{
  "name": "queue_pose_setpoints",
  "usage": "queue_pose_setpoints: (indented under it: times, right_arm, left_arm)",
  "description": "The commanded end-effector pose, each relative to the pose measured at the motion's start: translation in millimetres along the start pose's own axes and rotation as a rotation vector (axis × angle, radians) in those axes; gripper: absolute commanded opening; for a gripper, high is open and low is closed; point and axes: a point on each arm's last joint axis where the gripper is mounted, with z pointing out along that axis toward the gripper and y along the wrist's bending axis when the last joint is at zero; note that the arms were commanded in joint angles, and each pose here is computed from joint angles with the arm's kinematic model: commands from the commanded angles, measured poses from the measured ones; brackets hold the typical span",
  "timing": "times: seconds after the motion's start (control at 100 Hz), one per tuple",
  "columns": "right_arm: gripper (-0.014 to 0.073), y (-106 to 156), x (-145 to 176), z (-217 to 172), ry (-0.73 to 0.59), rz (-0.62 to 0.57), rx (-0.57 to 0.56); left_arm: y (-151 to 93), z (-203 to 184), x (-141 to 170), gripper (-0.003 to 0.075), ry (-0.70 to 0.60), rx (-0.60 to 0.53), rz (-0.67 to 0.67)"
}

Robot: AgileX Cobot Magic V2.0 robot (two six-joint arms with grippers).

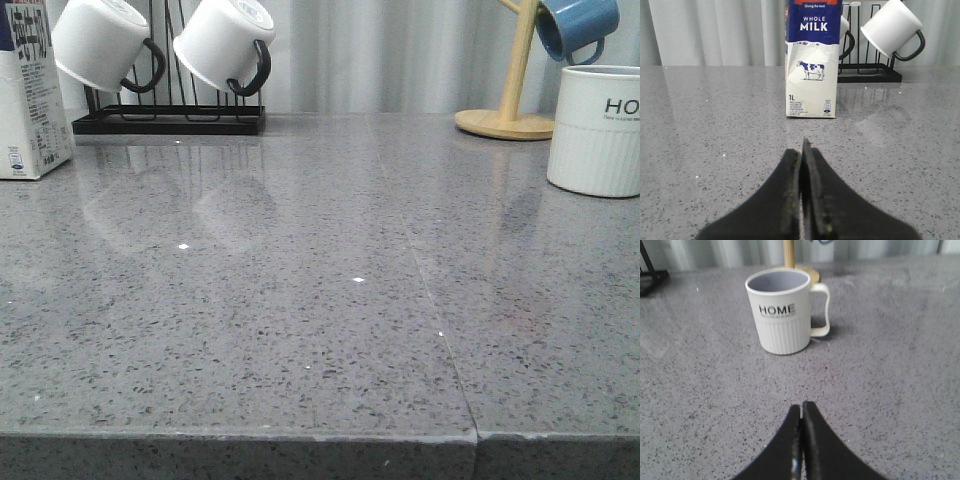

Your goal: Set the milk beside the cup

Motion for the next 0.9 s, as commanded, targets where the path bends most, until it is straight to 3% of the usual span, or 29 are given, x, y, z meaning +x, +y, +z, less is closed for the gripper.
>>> queue_pose_setpoints:
  times: [0.0,0.12,0.19,0.52,0.89]
  right_arm:
    - [0.0133,2,-20,7,-0.082,0.006,-0.005]
    - [0.0352,2,-26,21,-0.106,0.004,-0.009]
    - [0.0424,3,-31,30,-0.135,0.004,-0.012]
    - [0.0427,-5,-44,79,-0.260,0.011,0.030]
    - [0.0427,-21,-23,147,-0.278,0.012,0.078]
  left_arm:
    - [1,1,12,-0.0020,-0.044,-0.009,-0.014]
    - [1,1,12,-0.0020,-0.044,-0.009,-0.014]
    - [1,1,12,-0.0020,-0.044,-0.009,-0.014]
    - [1,1,12,-0.0020,-0.044,-0.009,-0.014]
    - [1,1,12,-0.0020,-0.044,-0.009,-0.014]
